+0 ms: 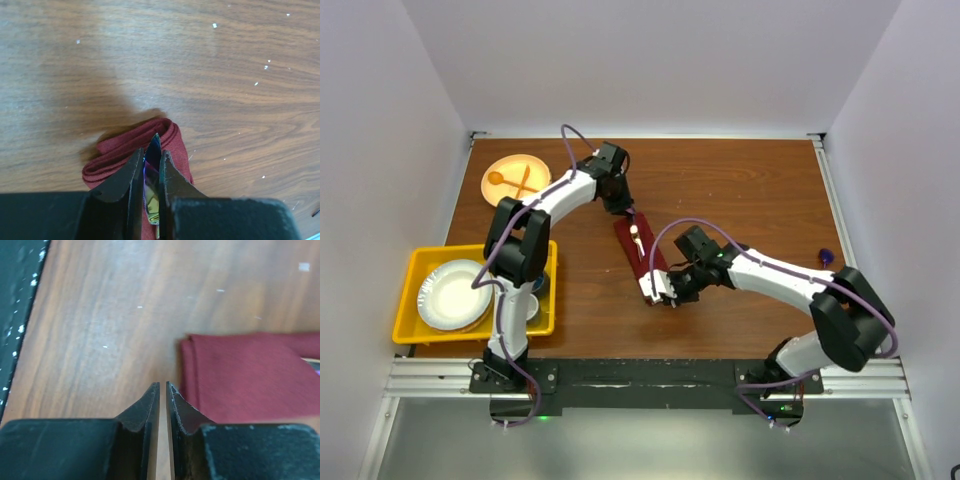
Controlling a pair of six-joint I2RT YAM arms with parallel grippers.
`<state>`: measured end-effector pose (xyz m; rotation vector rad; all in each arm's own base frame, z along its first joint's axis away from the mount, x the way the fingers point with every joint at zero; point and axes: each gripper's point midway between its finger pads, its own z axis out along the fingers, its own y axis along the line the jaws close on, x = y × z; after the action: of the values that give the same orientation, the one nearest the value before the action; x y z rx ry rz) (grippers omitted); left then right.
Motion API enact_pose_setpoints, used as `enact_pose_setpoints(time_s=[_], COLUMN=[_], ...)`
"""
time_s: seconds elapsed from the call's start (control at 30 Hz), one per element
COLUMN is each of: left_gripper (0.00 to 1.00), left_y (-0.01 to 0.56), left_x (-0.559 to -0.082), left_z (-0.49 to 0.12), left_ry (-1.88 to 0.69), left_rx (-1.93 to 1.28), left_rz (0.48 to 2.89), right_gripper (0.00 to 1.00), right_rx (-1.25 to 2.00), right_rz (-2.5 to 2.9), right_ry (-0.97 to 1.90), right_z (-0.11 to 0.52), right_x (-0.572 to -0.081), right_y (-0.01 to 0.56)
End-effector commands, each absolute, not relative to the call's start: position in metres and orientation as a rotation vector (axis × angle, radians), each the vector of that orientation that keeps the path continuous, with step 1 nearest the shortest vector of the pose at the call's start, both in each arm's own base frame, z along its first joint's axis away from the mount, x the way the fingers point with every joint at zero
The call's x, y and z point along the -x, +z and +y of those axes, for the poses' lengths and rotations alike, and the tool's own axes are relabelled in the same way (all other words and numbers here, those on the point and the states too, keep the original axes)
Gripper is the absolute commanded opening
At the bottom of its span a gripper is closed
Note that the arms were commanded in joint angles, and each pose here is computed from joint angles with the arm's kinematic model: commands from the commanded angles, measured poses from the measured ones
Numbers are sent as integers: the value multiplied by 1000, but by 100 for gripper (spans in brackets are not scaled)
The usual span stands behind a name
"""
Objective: Fold the napkin into a case and place the utensils inside
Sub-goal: Insert the knife into the folded napkin.
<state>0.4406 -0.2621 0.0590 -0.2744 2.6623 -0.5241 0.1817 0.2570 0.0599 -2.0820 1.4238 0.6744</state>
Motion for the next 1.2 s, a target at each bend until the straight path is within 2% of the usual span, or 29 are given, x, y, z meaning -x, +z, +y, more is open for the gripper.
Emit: enact_pose_setpoints(time_s=[0.0,0.37,0.7,1.17], left_gripper=[0,0,0,0], left_y=[90,82,81,81], left_x=[-447,-442,-431,-417], left_z=[-256,-255,-247,-257], left_ry=[-566,-564,-538,-549], left_rx=[326,368,447,439], left_rz=[2592,2622,2626,2653], right_gripper=[14,15,11,11], right_rx=[2149,2254,2213,2189], right_rz=[1338,1342,1362,1391], right_ry=[691,583,473,442], right_z=[274,285,297,303], right_x=[-183,-189,-199,-205], right_y=[60,35,30,28])
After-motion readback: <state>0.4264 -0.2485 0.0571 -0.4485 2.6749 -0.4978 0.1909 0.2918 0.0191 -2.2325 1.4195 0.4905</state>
